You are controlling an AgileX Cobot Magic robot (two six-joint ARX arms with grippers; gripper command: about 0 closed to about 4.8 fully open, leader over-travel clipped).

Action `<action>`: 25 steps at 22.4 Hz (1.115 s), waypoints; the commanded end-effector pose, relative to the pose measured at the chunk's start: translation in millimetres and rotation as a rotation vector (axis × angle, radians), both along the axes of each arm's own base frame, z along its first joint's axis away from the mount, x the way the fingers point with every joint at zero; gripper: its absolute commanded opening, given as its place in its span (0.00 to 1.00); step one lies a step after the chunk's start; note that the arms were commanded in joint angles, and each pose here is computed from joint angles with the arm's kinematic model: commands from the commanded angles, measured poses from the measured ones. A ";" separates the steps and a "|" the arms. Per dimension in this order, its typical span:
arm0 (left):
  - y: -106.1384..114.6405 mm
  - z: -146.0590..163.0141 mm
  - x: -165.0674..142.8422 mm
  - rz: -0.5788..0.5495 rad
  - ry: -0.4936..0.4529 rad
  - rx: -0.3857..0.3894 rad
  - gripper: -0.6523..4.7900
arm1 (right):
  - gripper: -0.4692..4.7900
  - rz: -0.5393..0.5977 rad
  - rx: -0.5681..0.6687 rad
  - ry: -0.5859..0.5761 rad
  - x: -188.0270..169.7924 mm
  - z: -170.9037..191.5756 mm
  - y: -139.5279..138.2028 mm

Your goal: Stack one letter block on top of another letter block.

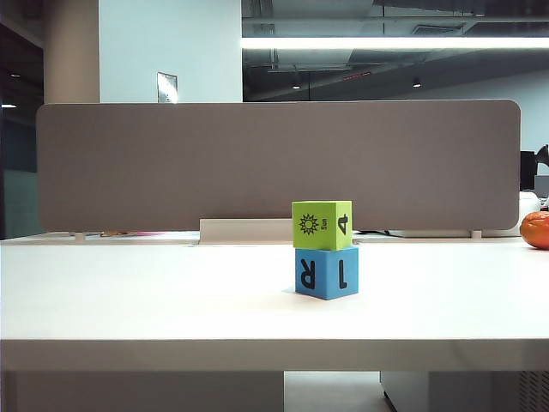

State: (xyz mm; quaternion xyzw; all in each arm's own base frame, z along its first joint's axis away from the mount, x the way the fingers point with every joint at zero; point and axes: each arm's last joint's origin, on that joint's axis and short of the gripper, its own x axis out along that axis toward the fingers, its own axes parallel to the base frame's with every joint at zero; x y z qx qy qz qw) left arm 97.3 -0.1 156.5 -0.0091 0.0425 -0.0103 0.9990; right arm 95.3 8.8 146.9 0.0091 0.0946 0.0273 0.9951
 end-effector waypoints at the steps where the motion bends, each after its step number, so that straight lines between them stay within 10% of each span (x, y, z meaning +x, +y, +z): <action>1: -0.6 1.4 -0.1 -0.021 -0.006 0.008 0.11 | 0.08 0.016 0.000 -0.014 0.6 0.0 0.5; 25: -2.6 2.2 -0.2 -0.091 -0.017 0.029 0.11 | 0.08 -0.173 -0.098 -0.085 1.6 6.9 -7.8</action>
